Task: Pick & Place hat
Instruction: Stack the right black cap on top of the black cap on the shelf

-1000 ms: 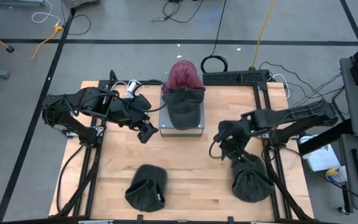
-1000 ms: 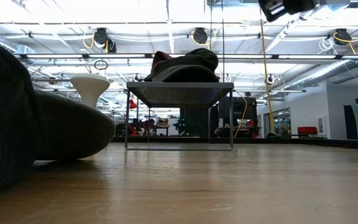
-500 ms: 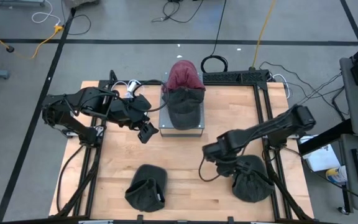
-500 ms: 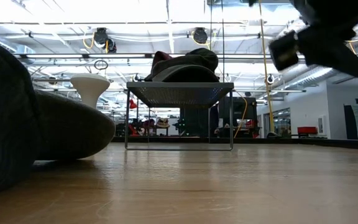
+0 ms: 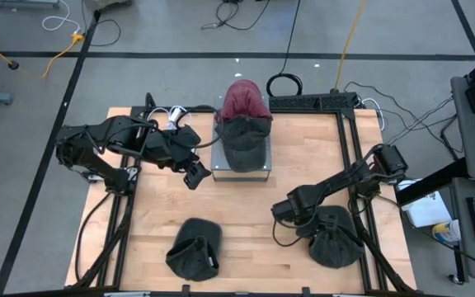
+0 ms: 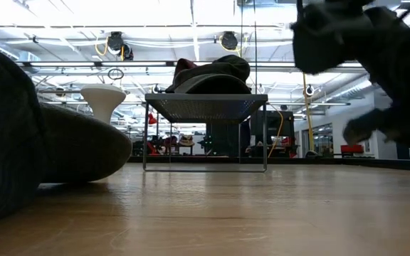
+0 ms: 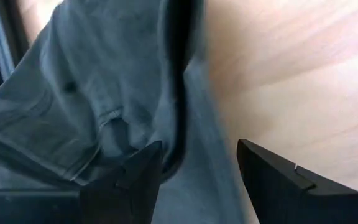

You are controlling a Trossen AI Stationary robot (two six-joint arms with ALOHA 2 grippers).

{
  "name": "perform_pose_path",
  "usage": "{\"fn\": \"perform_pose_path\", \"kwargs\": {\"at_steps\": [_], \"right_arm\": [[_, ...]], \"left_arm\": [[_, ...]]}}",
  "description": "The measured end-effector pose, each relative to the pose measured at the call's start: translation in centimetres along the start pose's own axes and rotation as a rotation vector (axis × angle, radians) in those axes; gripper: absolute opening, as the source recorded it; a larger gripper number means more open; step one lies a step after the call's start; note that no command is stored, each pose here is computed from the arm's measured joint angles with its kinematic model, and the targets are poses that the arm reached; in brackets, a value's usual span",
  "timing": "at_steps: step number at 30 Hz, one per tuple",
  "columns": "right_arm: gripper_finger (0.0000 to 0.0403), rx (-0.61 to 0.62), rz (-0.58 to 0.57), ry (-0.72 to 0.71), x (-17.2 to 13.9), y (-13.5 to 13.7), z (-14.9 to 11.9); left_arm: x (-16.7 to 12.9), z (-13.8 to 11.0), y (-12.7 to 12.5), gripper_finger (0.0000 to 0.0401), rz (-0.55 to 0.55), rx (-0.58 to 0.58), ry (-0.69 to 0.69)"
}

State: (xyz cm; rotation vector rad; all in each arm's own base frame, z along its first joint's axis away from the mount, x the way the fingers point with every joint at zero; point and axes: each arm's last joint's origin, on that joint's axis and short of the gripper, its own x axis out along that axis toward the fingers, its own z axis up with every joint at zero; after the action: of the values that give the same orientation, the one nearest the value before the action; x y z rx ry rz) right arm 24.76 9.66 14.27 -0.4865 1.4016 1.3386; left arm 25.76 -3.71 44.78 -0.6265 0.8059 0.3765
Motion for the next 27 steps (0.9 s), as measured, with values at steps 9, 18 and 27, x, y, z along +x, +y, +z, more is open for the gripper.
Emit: {"fn": "perform_pose_path", "kwargs": {"at_steps": [9,18,27], "right_arm": [[0.0144,0.045,0.094,0.068,0.5,1.0,-1.1],[0.0014,0.146,0.108,0.110,-0.2,1.7,-1.2],[0.0005,0.325,-0.241,0.046,-7.2,4.9,0.2]], "left_arm": [[0.0,0.0,-0.1,0.0322,-0.002,0.018,-0.001],[0.0,0.0,0.0,0.0303,0.001,0.012,-0.003],[-0.6,-0.1,0.2,0.0280,-0.023,-0.043,0.004]]}}
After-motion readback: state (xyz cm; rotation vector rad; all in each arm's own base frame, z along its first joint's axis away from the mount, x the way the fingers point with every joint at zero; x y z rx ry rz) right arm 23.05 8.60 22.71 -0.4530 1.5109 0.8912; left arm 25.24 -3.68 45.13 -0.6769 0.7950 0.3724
